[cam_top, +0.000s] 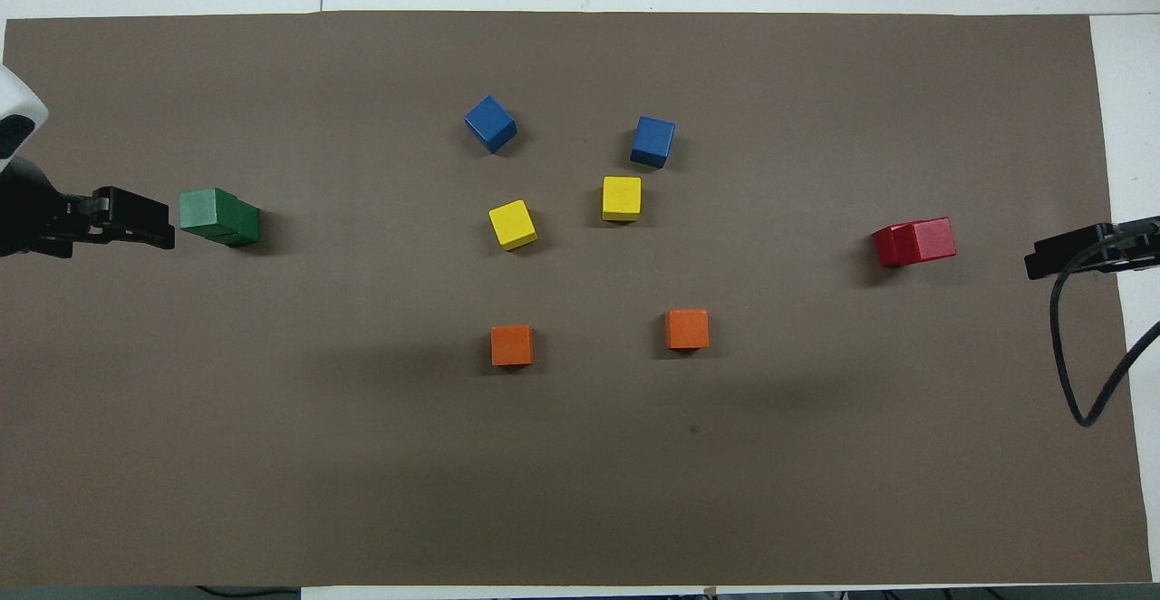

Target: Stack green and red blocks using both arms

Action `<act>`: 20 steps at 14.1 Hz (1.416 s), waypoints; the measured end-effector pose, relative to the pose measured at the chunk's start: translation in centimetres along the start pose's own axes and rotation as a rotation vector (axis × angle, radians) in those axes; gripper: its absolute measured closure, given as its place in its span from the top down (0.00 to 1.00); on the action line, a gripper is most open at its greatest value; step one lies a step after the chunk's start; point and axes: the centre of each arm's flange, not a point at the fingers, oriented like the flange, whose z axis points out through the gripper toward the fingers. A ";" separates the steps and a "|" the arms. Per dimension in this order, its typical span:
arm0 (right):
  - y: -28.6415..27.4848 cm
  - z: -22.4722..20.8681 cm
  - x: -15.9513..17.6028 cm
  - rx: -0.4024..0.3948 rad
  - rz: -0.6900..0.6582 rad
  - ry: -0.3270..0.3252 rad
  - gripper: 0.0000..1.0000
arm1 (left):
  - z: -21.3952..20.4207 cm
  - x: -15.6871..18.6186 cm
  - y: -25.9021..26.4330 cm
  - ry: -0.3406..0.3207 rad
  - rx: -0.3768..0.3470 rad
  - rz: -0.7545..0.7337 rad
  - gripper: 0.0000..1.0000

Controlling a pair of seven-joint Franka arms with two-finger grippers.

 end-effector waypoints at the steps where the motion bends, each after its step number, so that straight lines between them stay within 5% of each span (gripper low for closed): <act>1: 0.0 0.0 -0.1 0.000 0.000 -0.004 1.00 | 0.0 0.0 0.0 0.000 0.000 0.000 1.00; 20: 0.5 0.1 -0.3 -0.007 0.098 -0.022 1.00 | 0.3 0.0 0.7 -0.005 0.001 0.012 1.00</act>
